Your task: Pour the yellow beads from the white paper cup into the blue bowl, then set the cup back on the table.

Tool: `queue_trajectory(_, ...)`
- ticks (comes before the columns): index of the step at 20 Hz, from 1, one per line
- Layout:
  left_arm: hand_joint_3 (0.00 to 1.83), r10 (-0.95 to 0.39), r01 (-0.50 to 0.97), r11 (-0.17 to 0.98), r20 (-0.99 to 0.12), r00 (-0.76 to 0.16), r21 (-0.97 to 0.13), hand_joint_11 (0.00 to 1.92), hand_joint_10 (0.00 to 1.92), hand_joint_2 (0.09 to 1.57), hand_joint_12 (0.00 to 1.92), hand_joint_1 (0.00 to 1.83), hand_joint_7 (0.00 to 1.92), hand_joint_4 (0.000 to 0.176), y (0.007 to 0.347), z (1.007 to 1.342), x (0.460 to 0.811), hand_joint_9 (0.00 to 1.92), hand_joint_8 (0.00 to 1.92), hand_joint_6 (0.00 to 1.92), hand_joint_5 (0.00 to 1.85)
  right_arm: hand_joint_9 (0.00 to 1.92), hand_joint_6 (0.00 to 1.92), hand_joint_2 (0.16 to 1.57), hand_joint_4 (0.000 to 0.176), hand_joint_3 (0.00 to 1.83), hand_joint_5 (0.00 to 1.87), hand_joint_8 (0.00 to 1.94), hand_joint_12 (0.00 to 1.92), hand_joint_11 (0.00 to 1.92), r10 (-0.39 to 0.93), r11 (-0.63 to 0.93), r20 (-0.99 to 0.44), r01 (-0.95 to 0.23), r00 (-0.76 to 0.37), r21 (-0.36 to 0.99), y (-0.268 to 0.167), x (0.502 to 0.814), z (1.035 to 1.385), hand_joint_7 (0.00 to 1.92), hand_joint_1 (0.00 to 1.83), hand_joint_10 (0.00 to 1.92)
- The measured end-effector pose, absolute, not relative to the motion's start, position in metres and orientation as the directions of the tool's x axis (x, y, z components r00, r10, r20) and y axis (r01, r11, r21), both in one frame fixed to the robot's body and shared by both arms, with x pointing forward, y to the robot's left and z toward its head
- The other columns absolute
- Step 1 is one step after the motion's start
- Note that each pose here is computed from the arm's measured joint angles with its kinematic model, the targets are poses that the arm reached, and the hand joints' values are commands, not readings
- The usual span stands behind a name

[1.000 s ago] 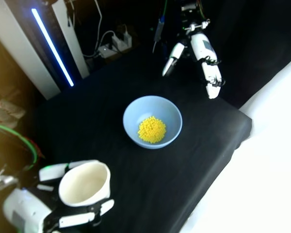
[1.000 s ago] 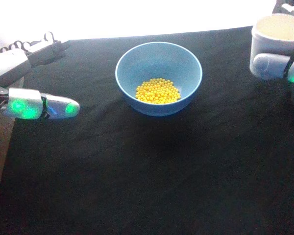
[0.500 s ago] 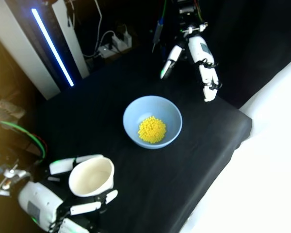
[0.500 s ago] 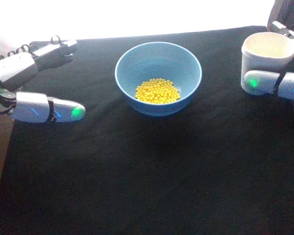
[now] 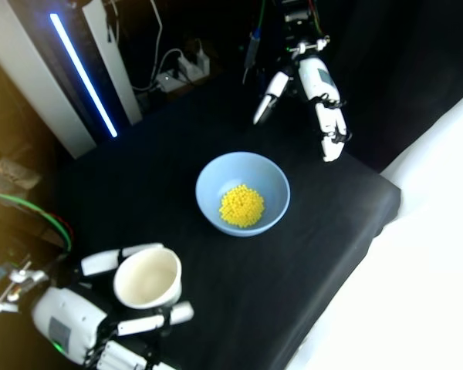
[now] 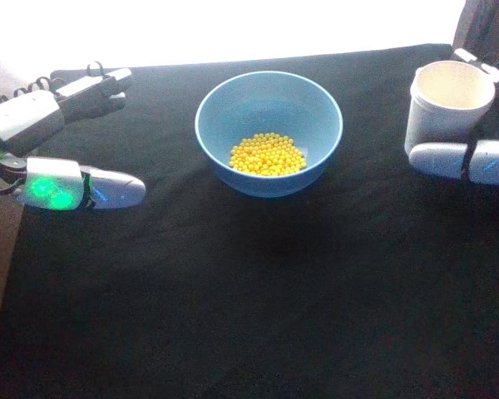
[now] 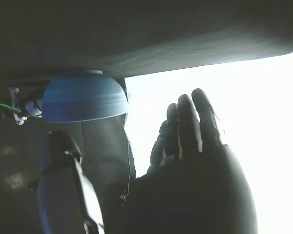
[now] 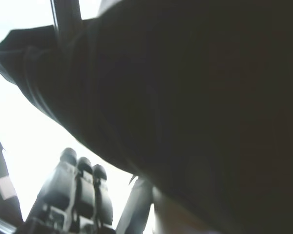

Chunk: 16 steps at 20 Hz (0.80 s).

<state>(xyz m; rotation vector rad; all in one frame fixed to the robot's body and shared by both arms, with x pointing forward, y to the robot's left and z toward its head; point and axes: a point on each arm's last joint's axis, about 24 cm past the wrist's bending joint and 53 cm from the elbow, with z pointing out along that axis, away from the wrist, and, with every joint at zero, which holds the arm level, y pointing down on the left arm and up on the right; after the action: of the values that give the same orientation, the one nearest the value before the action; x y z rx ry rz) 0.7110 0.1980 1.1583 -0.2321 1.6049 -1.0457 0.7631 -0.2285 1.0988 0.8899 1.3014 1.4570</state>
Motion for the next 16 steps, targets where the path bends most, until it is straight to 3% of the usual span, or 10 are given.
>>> queue_trajectory(1,0.0,-0.644,0.373,0.581,-0.689,-0.332,-0.723,0.0,0.01,0.84,0.64,0.55,0.22,0.0,0.198,1.158,0.711,0.26,0.01,0.0,0.02,0.0,0.0,0.52,0.176,0.0,0.07,0.0,0.0,0.0,0.956,0.027,-0.078,-0.179,-0.284,0.983,-0.227,0.763,1.098,0.0,0.83,0.0)
queue_trajectory(3,0.0,-0.645,0.375,0.58,-0.689,-0.331,-0.723,0.0,0.01,0.83,0.65,0.58,0.27,0.001,0.198,1.159,0.711,0.3,0.01,0.0,0.02,0.0,0.0,0.58,0.176,0.0,0.0,0.0,0.0,0.0,0.955,0.029,-0.08,-0.18,-0.285,0.983,-0.227,0.763,1.098,0.0,0.91,0.0)
queue_trajectory(4,0.0,-0.646,0.377,0.579,-0.689,-0.329,-0.723,0.0,0.0,0.81,0.6,0.6,0.27,0.013,0.198,1.16,0.71,0.27,0.0,0.0,0.02,0.0,0.0,0.61,0.176,0.0,0.0,0.0,0.0,0.0,0.955,0.032,-0.084,-0.18,-0.286,0.983,-0.227,0.763,1.098,0.0,0.93,0.0)
queue_trajectory(5,0.0,-0.649,0.381,0.573,-0.685,-0.33,-0.726,0.0,0.0,0.8,0.59,0.6,0.26,0.013,0.196,1.161,0.709,0.27,0.0,0.0,0.02,0.0,0.0,0.6,0.176,0.0,0.0,0.0,0.0,0.0,0.952,0.042,-0.094,-0.181,-0.29,0.983,-0.228,0.763,1.099,0.0,0.92,0.0)
queue_trajectory(8,0.0,-0.646,0.391,0.57,-0.688,-0.33,-0.723,0.01,0.0,0.78,0.6,0.59,0.18,0.0,0.194,1.162,0.708,0.21,0.0,0.0,0.02,0.0,0.0,0.57,0.176,0.0,0.0,0.0,0.0,0.0,0.948,0.067,-0.12,-0.186,-0.294,0.98,-0.233,0.763,1.103,0.0,0.79,0.0)
queue_trajectory(9,0.0,-0.648,0.391,0.569,-0.687,-0.329,-0.724,0.01,0.0,0.78,0.6,0.59,0.18,0.0,0.194,1.162,0.708,0.21,0.0,0.0,0.02,0.0,0.0,0.57,0.176,0.0,0.0,0.0,0.0,0.0,0.948,0.076,-0.13,-0.187,-0.292,0.979,-0.236,0.764,1.105,0.0,0.79,0.0)
queue_trajectory(10,0.0,-0.65,0.392,0.566,-0.686,-0.328,-0.725,0.0,0.0,0.78,0.74,0.53,0.23,0.0,0.194,1.163,0.707,0.25,0.0,0.0,0.01,0.0,0.0,0.53,0.176,0.0,0.0,0.0,0.0,0.0,0.947,0.088,-0.142,-0.191,-0.287,0.978,-0.241,0.765,1.109,0.0,0.74,0.0)
queue_trajectory(14,0.0,-0.654,0.405,0.552,-0.68,-0.332,-0.729,0.01,0.02,0.78,0.78,0.47,0.19,0.0,0.19,1.165,0.703,0.25,0.01,0.0,0.0,0.0,0.0,0.47,0.176,0.0,0.0,0.0,0.0,0.0,0.935,0.147,-0.21,-0.228,-0.287,0.962,-0.256,0.762,1.13,0.0,0.68,0.0)
queue_trajectory(15,0.0,-0.654,0.404,0.553,-0.68,-0.331,-0.728,0.0,0.0,0.78,0.77,0.47,0.11,0.023,0.191,1.167,0.701,0.19,0.0,0.0,0.0,0.0,0.0,0.48,0.176,0.0,0.0,0.0,0.0,0.0,0.93,0.166,-0.233,-0.239,-0.286,0.957,-0.257,0.759,1.135,0.0,0.76,0.0)
queue_trajectory(16,0.0,-0.654,0.41,0.555,-0.684,-0.324,-0.724,0.0,0.0,0.78,0.77,0.47,0.11,0.023,0.193,1.17,0.701,0.19,0.0,0.0,0.0,0.0,0.0,0.48,0.176,0.0,0.0,0.0,0.0,0.0,0.925,0.176,-0.246,-0.246,-0.289,0.953,-0.257,0.756,1.138,0.0,0.76,0.0)
